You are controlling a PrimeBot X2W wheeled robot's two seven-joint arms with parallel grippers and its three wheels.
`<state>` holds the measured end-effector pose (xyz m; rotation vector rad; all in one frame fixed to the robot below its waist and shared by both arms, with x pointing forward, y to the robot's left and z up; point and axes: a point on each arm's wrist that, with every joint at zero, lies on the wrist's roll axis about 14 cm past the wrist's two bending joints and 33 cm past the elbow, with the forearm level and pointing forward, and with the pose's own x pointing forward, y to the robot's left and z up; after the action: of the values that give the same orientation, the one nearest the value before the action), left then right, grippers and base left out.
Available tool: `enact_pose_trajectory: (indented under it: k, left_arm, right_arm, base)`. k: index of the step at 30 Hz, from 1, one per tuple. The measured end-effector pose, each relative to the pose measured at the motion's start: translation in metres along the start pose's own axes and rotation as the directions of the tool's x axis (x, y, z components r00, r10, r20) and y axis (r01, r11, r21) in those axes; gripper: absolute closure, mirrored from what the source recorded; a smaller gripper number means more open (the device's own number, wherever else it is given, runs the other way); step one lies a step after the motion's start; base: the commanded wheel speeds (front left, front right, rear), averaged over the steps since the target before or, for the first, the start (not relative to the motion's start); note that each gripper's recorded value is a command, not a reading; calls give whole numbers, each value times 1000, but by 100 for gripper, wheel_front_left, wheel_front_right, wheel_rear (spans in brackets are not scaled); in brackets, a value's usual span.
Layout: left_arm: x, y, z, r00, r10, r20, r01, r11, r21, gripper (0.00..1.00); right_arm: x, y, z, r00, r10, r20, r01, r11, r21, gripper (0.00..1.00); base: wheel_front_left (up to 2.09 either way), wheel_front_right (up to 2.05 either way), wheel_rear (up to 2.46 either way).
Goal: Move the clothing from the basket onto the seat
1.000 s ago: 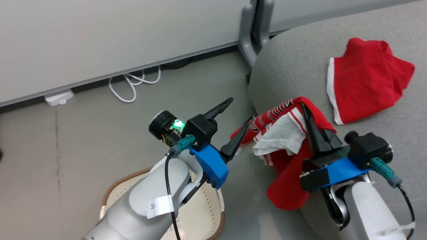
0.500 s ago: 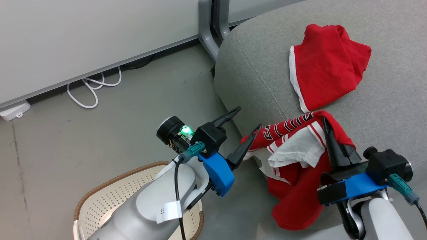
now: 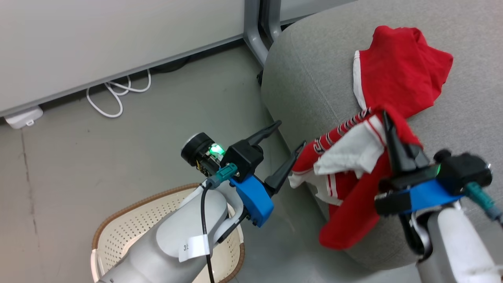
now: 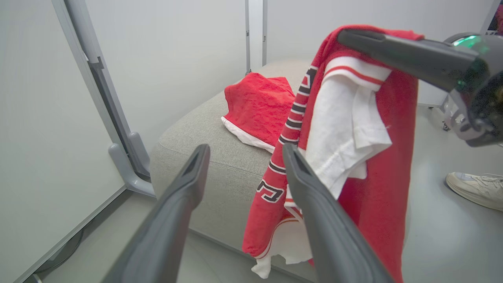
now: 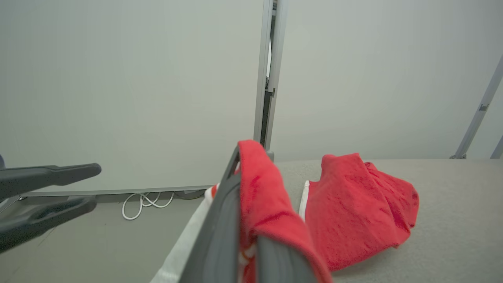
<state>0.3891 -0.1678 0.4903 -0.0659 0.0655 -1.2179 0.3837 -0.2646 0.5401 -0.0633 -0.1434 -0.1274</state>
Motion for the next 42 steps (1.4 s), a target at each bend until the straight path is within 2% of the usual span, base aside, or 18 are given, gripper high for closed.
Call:
enact_pose_trajectory:
  k: [5,6,8,11,15,16,17,19,21,25,27,31,33,36,42]
  left_arm:
    - [1,20,-5,1000,21,8,-21,1000,0,0]
    - [1,30,-11,1000,26,5,-26,1000,2,0]
    - [1,36,-14,1000,31,2,-31,1000,3,0]
    - [3,57,-25,999,45,-1,-45,999,10,0]
    - [5,80,-52,998,53,-28,-53,999,-3,0]
    - [6,90,-63,998,55,-35,-56,998,-9,0]
    - [6,90,-63,998,55,-35,-56,998,-9,0]
    - [7,99,-76,997,61,-43,-62,998,-24,0]
    - [9,105,-89,997,61,-51,-63,997,-37,0]
    - [11,115,-111,996,57,-63,-61,996,-60,0]
    - [10,118,-122,996,56,-72,-61,996,-72,0]
    - [9,121,-140,995,55,-89,-63,993,-96,0]
    - [9,121,-145,994,52,-91,-62,993,-102,0]
    - [10,123,-145,995,53,-85,-61,993,-103,0]
    - [6,129,-147,994,71,-87,-79,992,-100,0]
  right_arm:
    - [46,-8,39,992,2,125,4,999,-43,100]
    - [68,-14,57,984,5,180,9,997,-74,100]
    - [79,-17,67,978,5,210,14,996,-92,100]
    - [111,-26,102,950,9,313,40,988,-150,100]
    - [144,-57,142,904,-28,426,135,965,-223,100]
    - [157,-74,158,884,-39,466,186,944,-274,100]
    - [157,-74,158,884,-39,466,186,944,-274,100]
    - [168,-88,172,866,-39,498,226,919,-322,100]
    - [180,-105,176,875,-34,484,258,877,-406,100]
    - [195,-145,180,878,-89,470,338,811,-478,100]
    - [200,-159,169,887,-122,445,356,795,-491,100]
    - [206,-167,115,930,-161,330,319,799,-509,100]
    - [202,-168,72,954,-187,234,284,813,-508,100]
    - [192,-165,23,968,-216,129,252,841,-479,100]
    - [167,-160,-59,962,-268,-56,223,886,-407,100]
  base:
    - [0,0,0]
    - [0,0,0]
    - [0,0,0]
    - [0,0,0]
    - [0,0,0]
    - [0,0,0]
    - [0,0,0]
    - [0,0,0]
    - [0,0,0]
    - [0,0,0]
    - [0,0,0]
    - [0,0,0]
    - [0,0,0]
    - [0,0,0]
    - [0,0,0]
